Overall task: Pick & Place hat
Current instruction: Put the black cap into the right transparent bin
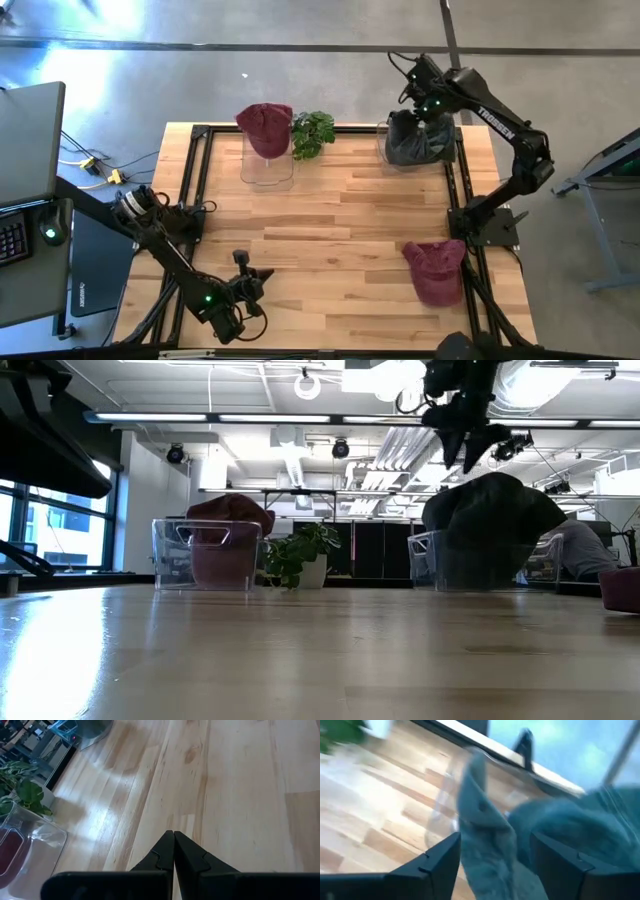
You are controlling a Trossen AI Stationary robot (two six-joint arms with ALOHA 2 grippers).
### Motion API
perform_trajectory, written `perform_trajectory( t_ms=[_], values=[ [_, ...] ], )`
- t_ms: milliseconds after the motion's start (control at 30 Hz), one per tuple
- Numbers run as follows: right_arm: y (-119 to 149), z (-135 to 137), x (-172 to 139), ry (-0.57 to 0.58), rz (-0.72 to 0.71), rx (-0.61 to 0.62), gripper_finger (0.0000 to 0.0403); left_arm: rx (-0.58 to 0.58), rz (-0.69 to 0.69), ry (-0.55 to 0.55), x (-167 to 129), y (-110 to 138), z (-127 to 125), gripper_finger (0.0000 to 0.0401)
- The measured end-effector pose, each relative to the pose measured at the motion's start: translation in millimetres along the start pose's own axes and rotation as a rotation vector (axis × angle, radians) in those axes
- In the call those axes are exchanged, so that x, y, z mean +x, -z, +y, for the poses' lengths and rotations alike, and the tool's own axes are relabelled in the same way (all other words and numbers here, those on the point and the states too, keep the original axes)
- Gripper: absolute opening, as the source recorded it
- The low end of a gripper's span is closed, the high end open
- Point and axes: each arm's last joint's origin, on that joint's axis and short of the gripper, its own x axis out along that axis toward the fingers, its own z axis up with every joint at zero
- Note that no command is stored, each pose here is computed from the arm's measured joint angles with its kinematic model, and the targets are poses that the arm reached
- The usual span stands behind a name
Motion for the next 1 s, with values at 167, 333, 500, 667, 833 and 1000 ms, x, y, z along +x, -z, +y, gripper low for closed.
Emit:
perform_trajectory(
  t_ms=[167,333,500,667,833,1000],
  values=[
    [-15,9,5,-0.165,-0.09,-0.063,0.0246,0.001,-0.011,-0.01,0,0,0,0.0003],
    [-26,25,28,-0.163,-0.089,-0.101,0.0226,0.002,-0.015,-0.014,0,0,1,0.0003],
    [-32,54,49,-0.233,-0.087,-0.179,0.0147,0.002,-0.03,-0.027,0,-1,1,0.0003],
    [-31,74,70,-0.217,-0.035,-0.207,0.0032,0.002,-0.033,-0.03,0,-1,1,0.0003],
    [-30,59,95,0.054,0.056,-0.135,0.0024,-0.001,-0.027,-0.023,0,-1,1,0.0003],
    [-25,42,99,0.309,0.109,-0.087,0.0011,-0.001,-0.025,-0.021,0,-1,1,0.0003]
  ],
)
